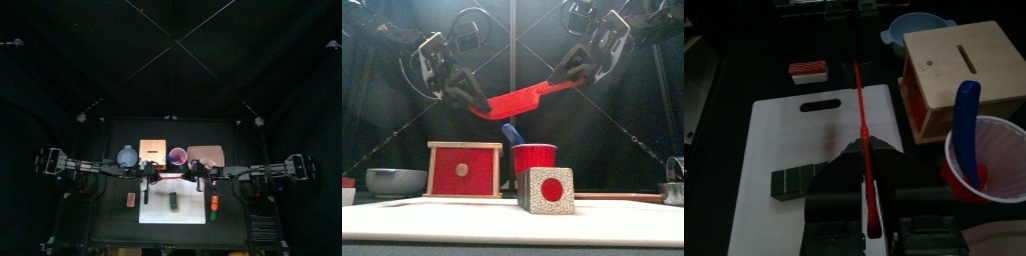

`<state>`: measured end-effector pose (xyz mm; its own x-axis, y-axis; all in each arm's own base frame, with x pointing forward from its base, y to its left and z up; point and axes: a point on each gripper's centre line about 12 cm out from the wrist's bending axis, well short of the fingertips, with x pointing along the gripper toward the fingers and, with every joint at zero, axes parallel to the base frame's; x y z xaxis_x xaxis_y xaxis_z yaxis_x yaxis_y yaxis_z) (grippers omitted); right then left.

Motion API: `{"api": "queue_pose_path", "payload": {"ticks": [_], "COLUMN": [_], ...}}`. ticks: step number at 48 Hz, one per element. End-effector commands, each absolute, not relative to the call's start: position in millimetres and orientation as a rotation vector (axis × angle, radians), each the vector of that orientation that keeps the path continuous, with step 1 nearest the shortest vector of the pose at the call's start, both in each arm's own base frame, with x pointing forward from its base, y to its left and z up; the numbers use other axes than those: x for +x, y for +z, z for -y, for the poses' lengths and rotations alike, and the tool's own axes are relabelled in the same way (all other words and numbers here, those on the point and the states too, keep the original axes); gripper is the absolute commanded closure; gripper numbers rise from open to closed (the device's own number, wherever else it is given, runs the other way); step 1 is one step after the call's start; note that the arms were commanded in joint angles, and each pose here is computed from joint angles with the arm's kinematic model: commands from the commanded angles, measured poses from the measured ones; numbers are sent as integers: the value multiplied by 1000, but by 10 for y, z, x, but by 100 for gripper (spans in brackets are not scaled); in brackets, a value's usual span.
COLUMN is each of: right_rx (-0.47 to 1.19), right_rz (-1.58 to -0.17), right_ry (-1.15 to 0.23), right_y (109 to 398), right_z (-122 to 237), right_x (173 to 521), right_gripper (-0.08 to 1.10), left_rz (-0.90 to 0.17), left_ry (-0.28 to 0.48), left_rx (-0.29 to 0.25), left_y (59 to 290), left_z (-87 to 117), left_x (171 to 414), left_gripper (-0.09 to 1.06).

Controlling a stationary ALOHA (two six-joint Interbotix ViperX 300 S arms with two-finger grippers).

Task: Cut the sushi into 4 pieces with the knife
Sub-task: Cut the sushi into 4 pieces

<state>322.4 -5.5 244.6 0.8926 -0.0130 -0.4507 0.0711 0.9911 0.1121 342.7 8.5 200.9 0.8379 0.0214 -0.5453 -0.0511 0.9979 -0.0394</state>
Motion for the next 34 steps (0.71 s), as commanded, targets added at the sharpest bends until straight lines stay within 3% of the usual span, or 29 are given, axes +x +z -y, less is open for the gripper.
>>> {"api": "queue_pose_path", "payload": {"ticks": [1, 22, 34], "right_rx": [155, 150, 133], "right_rz": [-514, -809, -830], "right_ry": [-38, 2, 10], "right_y": [2497, 2235, 2235], "right_z": [45, -13, -25], "right_x": [3265, 3480, 3578], "right_gripper": [70, 70, 70], "left_rz": [-544, -551, -564], "left_ry": [41, 42, 44], "left_rx": [-54, -55, -61], "left_y": [2111, 2080, 2037], "left_z": [-97, -97, -96], "left_x": [3482, 3463, 3435], "left_gripper": [62, 62, 62]}}
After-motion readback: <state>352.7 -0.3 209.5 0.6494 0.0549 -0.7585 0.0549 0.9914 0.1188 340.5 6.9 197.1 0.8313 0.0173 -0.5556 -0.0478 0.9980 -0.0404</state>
